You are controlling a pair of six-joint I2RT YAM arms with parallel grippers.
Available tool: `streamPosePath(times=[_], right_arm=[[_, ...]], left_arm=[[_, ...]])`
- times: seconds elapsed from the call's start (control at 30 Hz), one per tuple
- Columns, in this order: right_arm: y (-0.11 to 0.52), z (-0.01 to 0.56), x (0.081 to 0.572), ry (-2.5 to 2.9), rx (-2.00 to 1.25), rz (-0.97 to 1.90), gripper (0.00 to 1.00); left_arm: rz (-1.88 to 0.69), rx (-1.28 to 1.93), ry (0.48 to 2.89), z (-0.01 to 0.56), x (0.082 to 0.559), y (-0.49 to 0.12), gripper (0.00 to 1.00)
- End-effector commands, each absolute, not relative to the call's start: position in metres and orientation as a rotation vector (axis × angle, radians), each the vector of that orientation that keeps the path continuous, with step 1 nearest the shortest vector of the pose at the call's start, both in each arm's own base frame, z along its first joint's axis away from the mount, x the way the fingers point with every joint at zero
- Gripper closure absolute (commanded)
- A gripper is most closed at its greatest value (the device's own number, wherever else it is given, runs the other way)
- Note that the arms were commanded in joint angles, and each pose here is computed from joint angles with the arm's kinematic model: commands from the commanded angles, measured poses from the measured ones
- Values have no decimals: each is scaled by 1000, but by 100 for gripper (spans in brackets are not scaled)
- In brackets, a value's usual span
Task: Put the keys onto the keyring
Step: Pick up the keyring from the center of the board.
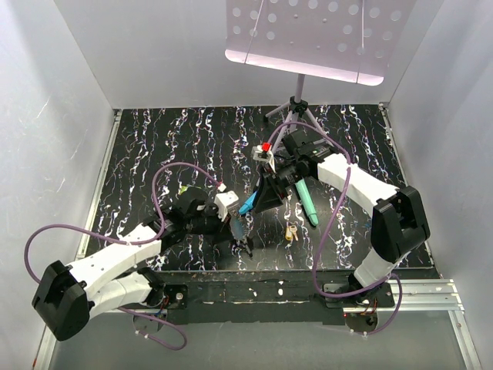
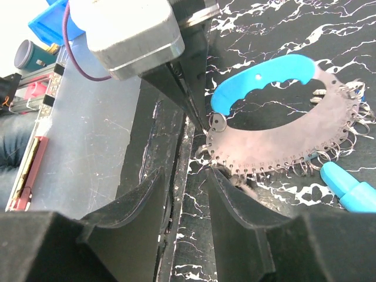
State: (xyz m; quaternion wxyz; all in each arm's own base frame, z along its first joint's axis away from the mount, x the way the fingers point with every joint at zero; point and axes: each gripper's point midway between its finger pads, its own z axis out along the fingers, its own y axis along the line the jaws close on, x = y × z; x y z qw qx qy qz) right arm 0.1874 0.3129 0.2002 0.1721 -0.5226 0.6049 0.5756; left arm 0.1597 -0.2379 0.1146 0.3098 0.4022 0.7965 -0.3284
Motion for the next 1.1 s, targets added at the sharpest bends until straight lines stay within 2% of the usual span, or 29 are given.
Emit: streamPosePath(times=[0.0,0.17,0.33,0.57,0.77,1.07], right_arm=[[311,196,182,1717,-1476,1697,56],[306,192,174,1662,-1523,1712,56],[302,193,165,1470,-1636,1648,55],[313,219,165,1034,-1841,1486,42],[346,260,165,939,-1826,1586,44],[349,249,159,1013,-1882,1507,51]], left_arm=[[-909,923,2074,129,166,-255,100],[-877,905,2040,129,166,-250,100],[-848,937,1911,154,168,-246,100],[-764,1058,1745,193,168,-239,100],[-719,1072,1698,224,172,-235,100],[-762,978,1672,241,169,-233,100]])
